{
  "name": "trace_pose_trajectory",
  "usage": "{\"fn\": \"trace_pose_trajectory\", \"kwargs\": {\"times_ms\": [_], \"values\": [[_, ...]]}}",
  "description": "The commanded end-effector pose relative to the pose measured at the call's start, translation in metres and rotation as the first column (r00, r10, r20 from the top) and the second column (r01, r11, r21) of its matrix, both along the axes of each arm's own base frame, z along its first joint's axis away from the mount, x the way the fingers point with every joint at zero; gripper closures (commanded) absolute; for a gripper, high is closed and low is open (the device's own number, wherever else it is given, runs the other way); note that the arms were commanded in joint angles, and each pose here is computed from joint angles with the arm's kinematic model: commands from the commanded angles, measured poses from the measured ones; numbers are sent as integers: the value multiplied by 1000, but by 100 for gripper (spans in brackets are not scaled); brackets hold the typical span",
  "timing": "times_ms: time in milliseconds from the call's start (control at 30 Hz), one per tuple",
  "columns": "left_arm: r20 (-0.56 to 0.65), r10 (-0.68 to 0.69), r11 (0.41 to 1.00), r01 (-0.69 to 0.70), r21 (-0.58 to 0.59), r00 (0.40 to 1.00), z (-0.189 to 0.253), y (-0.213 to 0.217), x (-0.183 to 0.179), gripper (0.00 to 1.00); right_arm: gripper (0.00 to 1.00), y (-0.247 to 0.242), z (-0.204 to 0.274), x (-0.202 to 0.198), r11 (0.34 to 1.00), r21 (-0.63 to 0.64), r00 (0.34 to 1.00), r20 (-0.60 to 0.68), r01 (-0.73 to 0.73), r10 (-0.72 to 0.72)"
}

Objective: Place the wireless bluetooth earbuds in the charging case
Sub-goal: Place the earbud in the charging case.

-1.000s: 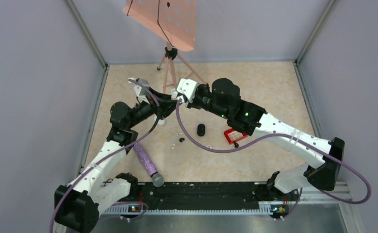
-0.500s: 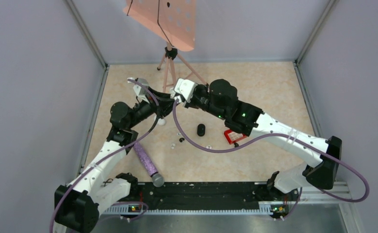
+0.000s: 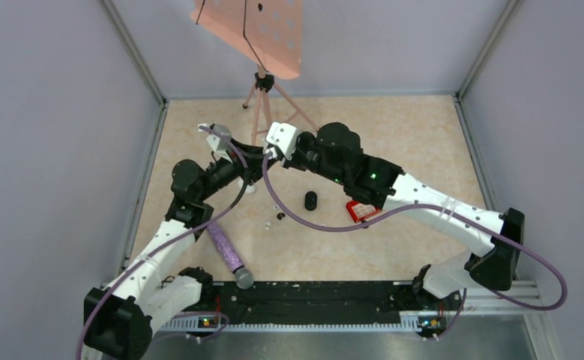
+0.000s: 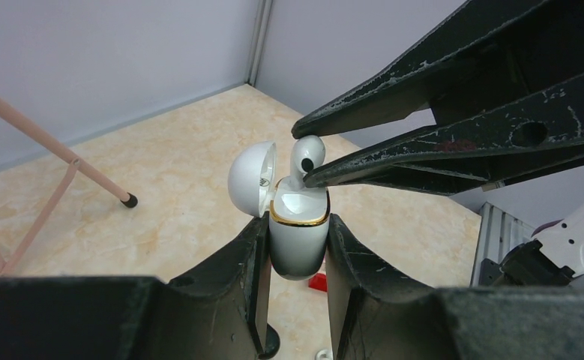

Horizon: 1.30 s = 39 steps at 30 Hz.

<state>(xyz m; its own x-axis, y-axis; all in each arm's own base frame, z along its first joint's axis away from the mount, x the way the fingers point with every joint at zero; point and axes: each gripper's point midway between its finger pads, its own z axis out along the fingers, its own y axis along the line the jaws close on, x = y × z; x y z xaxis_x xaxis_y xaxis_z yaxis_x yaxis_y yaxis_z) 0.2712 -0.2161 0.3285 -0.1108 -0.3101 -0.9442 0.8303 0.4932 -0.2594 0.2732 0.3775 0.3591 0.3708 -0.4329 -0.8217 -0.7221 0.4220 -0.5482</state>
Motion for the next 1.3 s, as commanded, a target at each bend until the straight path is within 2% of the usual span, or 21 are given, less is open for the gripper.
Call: {"fn": "trace_pose_trajectory", "kwargs": {"times_ms": [0,133,200,300,367,500,567,733,900,1033,1133,1267], "values": [[133,33,999,-29,-27,991,27,6,-4,100,73,11,5,-18,998,16,996,-72,-56,57],[131,30,999,-28,-18,991,22,5,-5,100,61,5,21,-24,997,27,994,-82,-67,69],[131,28,1000,-26,-16,991,20,5,-5,100,48,0,29,-31,996,32,993,-83,-87,90],[138,9,1000,-7,-14,990,18,3,-7,100,35,-5,35,-41,993,43,988,-99,-113,117],[140,-4,1000,5,-12,990,17,1,-8,100,33,-8,41,-43,992,54,985,-121,-114,119],[153,-37,999,36,8,987,15,-1,-13,100,22,-26,58,-45,987,81,962,-229,-136,152],[167,-64,998,60,26,984,12,-4,-17,100,18,-37,49,-49,984,62,930,-322,-165,176],[165,-100,994,93,49,981,6,-7,-20,100,22,-59,10,-40,988,44,845,-513,-146,148],[142,-144,989,137,54,979,5,-11,-26,100,30,-50,2,-34,982,60,836,-518,-178,183],[129,-130,991,123,60,983,2,-9,-24,100,35,-47,-10,-35,974,25,826,-525,-226,205],[110,-107,994,103,45,988,3,-7,-21,100,40,-52,-44,-41,968,-18,804,-562,-249,196],[58,-26,1000,25,10,998,5,6,-12,100,45,-58,-80,-41,981,-1,762,-631,-194,150]]}}
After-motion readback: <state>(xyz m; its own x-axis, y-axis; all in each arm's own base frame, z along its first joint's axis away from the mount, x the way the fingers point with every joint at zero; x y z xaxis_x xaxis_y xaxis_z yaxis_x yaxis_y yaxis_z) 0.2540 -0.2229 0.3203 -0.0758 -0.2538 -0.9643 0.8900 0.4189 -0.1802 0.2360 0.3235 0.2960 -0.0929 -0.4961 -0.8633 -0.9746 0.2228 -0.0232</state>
